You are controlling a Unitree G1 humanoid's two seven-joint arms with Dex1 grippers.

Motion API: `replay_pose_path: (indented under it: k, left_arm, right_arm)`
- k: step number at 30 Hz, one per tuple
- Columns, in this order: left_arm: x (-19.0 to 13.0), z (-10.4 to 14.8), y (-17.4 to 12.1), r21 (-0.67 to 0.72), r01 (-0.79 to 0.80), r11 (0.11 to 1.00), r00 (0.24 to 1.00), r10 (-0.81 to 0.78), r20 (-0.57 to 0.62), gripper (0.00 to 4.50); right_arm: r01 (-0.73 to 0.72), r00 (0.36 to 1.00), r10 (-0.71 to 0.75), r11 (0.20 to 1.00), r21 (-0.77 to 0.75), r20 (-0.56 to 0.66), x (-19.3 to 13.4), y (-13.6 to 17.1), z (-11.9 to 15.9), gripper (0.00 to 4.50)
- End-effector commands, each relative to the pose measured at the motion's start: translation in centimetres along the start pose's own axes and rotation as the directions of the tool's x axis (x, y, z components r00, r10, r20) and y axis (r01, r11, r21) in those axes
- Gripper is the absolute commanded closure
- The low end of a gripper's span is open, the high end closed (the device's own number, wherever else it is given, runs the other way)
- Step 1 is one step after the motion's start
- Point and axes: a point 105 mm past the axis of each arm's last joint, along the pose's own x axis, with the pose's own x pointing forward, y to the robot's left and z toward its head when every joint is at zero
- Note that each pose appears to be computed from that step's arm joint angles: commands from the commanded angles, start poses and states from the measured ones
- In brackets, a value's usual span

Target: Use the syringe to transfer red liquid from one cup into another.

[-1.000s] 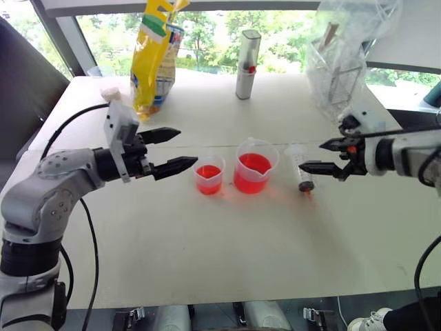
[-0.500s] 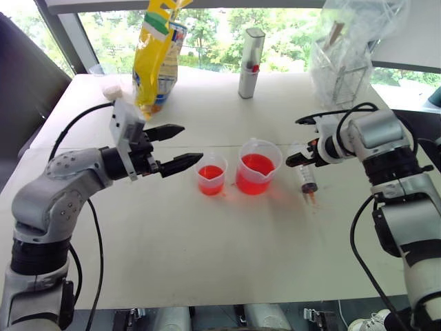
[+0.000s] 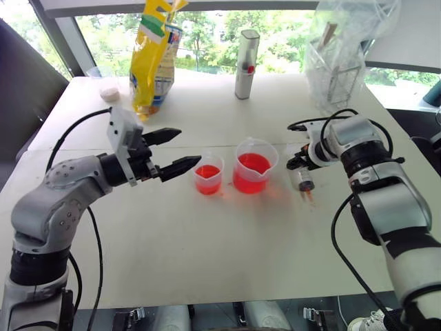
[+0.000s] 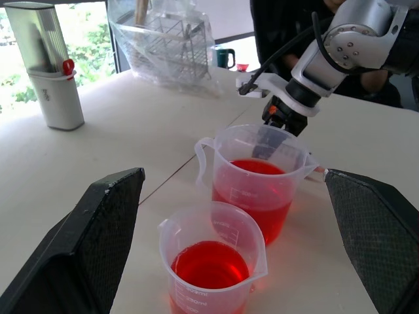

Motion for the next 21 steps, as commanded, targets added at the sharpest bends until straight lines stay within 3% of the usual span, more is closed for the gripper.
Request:
replay_pose_path:
  k: [1, 6, 8, 9, 11, 13, 18, 20, 21]
  left_arm:
    - [-0.1, 1.2, -0.1, 0.052, 0.002, 0.999, 0.999, -0.004, 0.038, 0.0]
    - [0.0, 1.4, 0.0, 0.057, 0.014, 0.998, 0.999, -0.016, 0.037, 0.0]
    - [0.0, 1.7, 0.2, 0.06, 0.018, 0.998, 0.999, -0.02, 0.04, 0.0]
    - [0.0, 1.9, 0.4, 0.062, 0.021, 0.998, 0.999, -0.024, 0.044, 0.0]
    - [0.3, 2.4, 0.7, 0.065, 0.031, 0.997, 0.998, -0.034, 0.055, 0.0]
    - [0.5, 2.7, 0.8, 0.066, 0.044, 0.997, 0.997, -0.048, 0.06, 0.0]
    - [1.5, 3.8, 1.3, 0.081, 0.101, 0.992, 0.992, -0.106, 0.069, 0.0]
    - [1.7, 4.2, 1.5, 0.088, 0.116, 0.989, 0.99, -0.123, 0.072, 0.0]
    - [2.0, 4.5, 1.5, 0.093, 0.125, 0.988, 0.988, -0.132, 0.075, 0.0]
  right_arm:
    - [-0.006, 1.0, 0.005, 1.0, 0.008, 0.028, -0.5, 0.1, 0.9, 3.14]
    - [0.052, 0.99, -0.055, 0.998, 0.025, 0.126, -2.5, -1.6, 2.2, 3.14]
    - [0.063, 0.959, -0.053, 0.998, -0.027, 0.279, -4.7, -1.7, 4.3, 3.14]
    - [0.058, 0.909, -0.025, 0.996, -0.067, 0.416, -6.7, -1.2, 6.1, 3.14]
    - [0.057, 0.746, 0.056, 0.987, -0.147, 0.664, -11.3, 0.4, 8.9, 3.14]
    - [0.013, 0.604, 0.153, 0.979, -0.201, 0.782, -14.4, 2.4, 9.6, 3.14]
    - [-0.119, 0.218, 0.334, 0.942, -0.315, 0.917, -20.2, 7.0, 9.2, 3.14]
    - [-0.136, 0.133, 0.36, 0.929, -0.343, 0.923, -20.8, 8.0, 8.5, 3.14]
    - [-0.164, 0.12, 0.368, 0.923, -0.348, 0.922, -20.5, 8.5, 8.1, 3.14]
